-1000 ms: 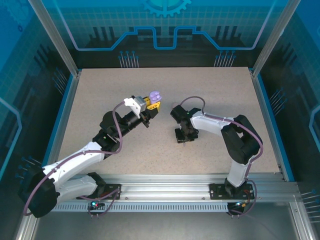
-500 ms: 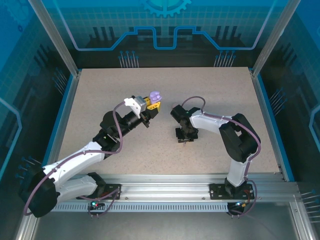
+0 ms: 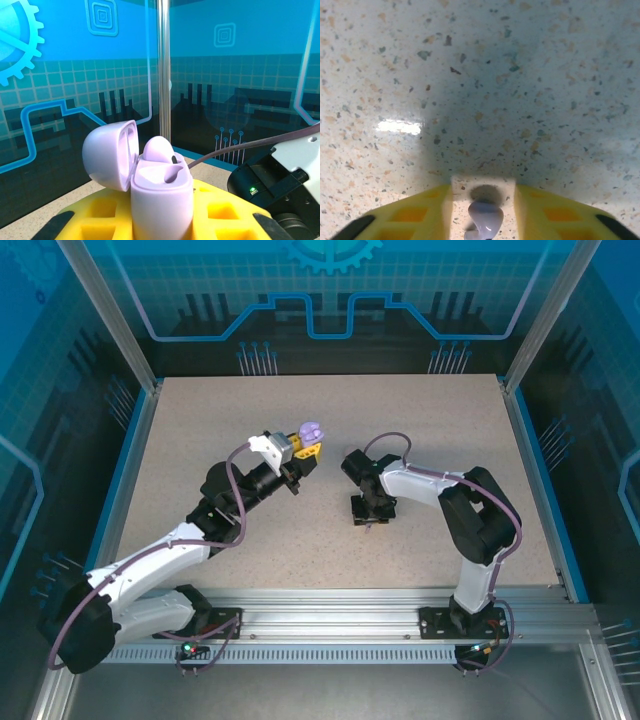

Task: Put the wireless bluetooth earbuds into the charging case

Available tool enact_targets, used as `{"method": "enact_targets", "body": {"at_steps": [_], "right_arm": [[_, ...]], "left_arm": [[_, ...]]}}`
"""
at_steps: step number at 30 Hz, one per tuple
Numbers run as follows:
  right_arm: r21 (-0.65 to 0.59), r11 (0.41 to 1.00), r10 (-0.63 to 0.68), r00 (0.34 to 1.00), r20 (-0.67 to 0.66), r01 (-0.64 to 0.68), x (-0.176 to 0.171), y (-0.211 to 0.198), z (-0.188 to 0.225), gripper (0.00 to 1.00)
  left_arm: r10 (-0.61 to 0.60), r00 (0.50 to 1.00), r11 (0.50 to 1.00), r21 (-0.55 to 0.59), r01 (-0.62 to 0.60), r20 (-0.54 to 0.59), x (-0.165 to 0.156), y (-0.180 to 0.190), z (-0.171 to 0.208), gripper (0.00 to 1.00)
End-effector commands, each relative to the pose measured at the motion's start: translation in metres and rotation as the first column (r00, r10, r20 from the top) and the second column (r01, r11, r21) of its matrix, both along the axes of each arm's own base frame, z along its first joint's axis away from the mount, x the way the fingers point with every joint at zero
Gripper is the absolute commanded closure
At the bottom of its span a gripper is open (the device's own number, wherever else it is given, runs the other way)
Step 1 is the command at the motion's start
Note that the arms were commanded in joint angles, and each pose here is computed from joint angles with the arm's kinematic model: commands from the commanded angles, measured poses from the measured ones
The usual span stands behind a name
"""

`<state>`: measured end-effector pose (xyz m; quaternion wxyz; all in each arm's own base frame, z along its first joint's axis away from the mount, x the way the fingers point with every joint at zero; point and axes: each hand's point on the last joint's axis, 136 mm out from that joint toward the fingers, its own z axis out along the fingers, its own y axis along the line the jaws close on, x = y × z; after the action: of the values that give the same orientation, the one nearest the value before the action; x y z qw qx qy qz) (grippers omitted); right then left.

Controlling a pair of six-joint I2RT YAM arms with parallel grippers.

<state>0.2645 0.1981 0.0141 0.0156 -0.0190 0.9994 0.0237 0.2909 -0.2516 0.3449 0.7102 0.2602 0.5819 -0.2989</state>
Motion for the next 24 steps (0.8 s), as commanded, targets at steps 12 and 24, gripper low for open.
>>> {"method": "enact_targets", "body": {"at_steps": [12, 24], "right_arm": [[-0.013, 0.963, -0.269, 0.960, -0.071, 0.269, -0.019, -0.006, -0.004, 0.65], [-0.039, 0.951, -0.308, 0.948, -0.082, 0.306, -0.020, -0.005, -0.014, 0.75]], "left_arm": [[-0.009, 0.999, 0.999, -0.042, 0.010, 0.032, -0.002, 0.001, 0.014, 1.00], [-0.006, 0.999, 0.999, -0.037, 0.007, 0.042, -0.002, 0.001, 0.014, 1.00]]}}
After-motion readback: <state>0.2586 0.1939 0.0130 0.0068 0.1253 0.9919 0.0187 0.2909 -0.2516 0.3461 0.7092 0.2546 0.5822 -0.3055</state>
